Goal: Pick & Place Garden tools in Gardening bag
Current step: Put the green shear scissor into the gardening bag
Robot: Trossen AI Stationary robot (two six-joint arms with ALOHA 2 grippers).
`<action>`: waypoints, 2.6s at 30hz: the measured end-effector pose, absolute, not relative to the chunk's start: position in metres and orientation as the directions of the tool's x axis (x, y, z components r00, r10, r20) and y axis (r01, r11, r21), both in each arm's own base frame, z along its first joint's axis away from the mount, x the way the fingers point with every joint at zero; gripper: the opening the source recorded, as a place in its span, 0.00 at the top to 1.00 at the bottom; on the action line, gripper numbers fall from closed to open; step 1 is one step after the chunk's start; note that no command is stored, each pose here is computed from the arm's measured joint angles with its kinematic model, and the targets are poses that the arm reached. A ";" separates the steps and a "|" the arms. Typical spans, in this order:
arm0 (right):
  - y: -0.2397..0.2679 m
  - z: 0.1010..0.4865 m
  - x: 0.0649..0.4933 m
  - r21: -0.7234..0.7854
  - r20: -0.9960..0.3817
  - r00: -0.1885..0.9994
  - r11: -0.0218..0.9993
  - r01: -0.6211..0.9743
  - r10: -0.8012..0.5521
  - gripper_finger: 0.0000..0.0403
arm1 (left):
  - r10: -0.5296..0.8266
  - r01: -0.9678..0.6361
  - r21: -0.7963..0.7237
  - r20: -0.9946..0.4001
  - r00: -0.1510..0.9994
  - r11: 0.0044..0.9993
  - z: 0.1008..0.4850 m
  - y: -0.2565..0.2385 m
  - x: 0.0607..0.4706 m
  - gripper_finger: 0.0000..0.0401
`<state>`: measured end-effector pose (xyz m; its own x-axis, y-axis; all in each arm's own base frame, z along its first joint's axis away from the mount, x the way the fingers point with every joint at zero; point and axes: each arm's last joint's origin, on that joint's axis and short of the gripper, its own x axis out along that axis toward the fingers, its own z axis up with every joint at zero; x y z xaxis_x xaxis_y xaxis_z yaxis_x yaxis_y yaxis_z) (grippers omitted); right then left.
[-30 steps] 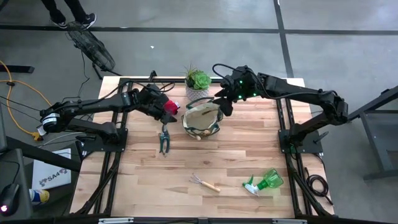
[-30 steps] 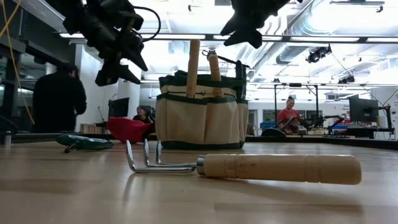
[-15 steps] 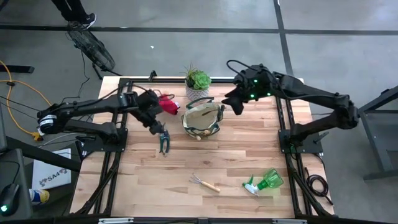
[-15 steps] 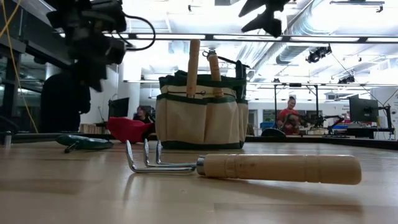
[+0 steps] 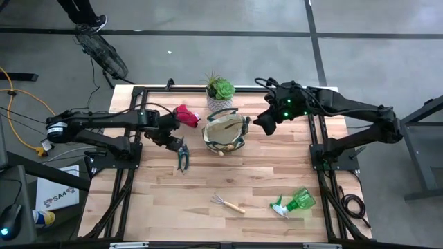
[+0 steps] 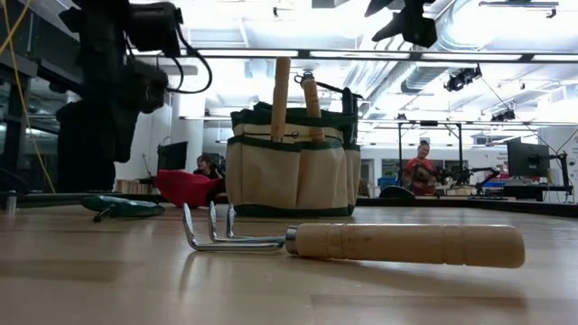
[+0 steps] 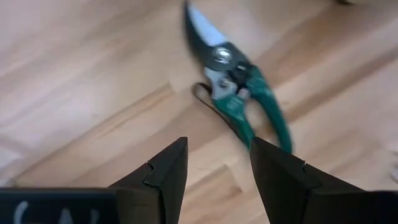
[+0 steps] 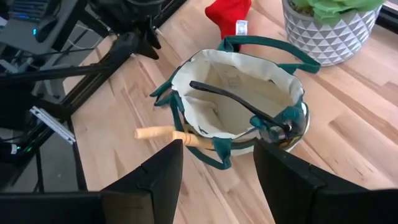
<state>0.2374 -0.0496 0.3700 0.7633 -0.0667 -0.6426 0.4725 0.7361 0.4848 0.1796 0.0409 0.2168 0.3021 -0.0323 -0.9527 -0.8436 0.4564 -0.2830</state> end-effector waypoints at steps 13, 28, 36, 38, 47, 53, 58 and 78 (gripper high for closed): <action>-0.033 0.370 0.240 0.464 -0.644 0.756 0.727 0.506 -0.115 0.53 | -0.010 -0.873 -0.090 -0.995 0.097 0.479 0.173 0.050 0.206 0.58; -0.031 0.370 0.241 0.475 -0.641 0.758 0.715 0.514 -0.119 0.53 | 0.001 -0.857 -0.045 -0.999 0.053 0.514 0.149 0.054 0.220 0.58; -0.031 0.370 0.241 0.471 -0.642 0.757 0.716 0.515 -0.122 0.53 | -0.018 -0.845 -0.029 -1.000 0.023 0.534 0.141 0.055 0.224 0.58; -0.031 0.370 0.241 0.469 -0.642 0.757 0.718 0.514 -0.122 0.53 | -0.026 -0.844 -0.029 -1.000 0.018 0.535 0.140 0.054 0.224 0.58; -0.031 0.370 0.241 0.467 -0.642 0.757 0.721 0.512 -0.122 0.53 | -0.055 -0.840 -0.046 -0.998 0.019 0.541 0.138 0.054 0.224 0.73; -0.031 0.370 0.241 0.466 -0.642 0.757 0.721 0.512 -0.122 0.53 | -0.073 -0.827 -0.055 -0.997 0.017 0.559 0.138 0.053 0.224 0.87; -0.031 0.370 0.241 0.467 -0.642 0.757 0.721 0.512 -0.122 0.53 | -0.085 -0.817 -0.062 -0.996 0.016 0.573 0.138 0.052 0.223 0.96; -0.031 0.371 0.241 0.468 -0.641 0.758 0.722 0.510 -0.119 0.53 | -0.099 -0.785 -0.147 -0.989 0.109 0.603 0.166 0.048 0.211 1.00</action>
